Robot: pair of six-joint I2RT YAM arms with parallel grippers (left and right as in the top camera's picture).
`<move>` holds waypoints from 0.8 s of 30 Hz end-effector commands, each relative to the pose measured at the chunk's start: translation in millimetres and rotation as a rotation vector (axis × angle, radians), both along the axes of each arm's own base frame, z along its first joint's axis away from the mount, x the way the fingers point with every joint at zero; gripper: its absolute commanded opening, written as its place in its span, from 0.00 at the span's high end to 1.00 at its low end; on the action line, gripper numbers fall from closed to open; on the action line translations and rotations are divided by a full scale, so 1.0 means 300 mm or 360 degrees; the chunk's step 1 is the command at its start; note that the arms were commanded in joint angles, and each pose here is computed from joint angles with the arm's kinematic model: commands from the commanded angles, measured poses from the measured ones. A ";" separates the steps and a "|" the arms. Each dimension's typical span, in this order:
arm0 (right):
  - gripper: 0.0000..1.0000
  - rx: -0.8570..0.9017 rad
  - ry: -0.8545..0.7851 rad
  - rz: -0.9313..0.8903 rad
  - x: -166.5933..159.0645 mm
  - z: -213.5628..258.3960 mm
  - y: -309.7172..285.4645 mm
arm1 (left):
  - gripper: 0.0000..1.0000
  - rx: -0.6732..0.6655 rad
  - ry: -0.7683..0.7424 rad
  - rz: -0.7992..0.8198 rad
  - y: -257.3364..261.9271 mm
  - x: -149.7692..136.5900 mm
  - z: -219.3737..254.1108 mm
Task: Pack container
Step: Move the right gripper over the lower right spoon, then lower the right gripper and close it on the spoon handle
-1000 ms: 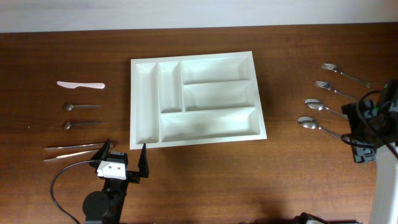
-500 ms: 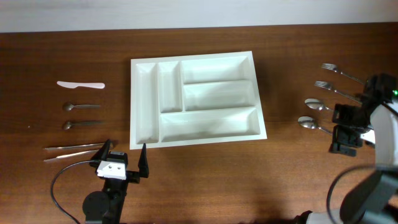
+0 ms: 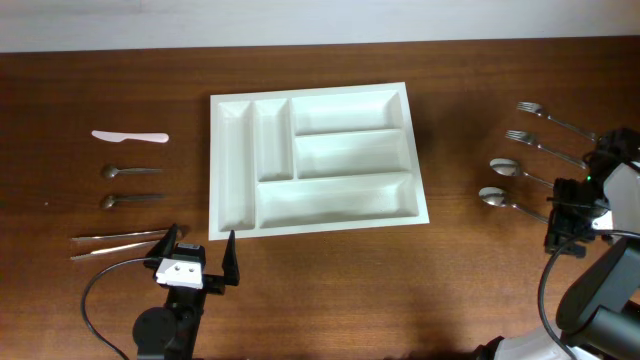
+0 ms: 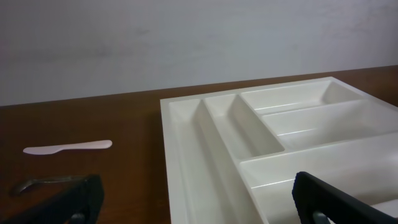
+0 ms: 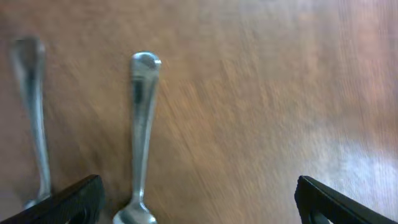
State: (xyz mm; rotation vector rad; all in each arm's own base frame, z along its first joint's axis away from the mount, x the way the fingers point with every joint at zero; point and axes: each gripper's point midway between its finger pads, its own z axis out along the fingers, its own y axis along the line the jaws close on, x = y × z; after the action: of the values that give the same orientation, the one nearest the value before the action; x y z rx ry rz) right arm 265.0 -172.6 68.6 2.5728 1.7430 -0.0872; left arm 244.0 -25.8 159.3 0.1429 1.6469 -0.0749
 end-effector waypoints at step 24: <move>0.01 0.0104 -0.0055 -0.0238 0.134 -0.178 0.029 | 0.01 0.0014 -0.0004 0.0013 0.007 0.000 -0.003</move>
State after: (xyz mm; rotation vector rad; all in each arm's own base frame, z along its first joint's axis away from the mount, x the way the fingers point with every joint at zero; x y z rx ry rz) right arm 298.6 -162.0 18.4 2.7243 1.6000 0.0075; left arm 244.0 -25.8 159.3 0.1429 1.6469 -0.0749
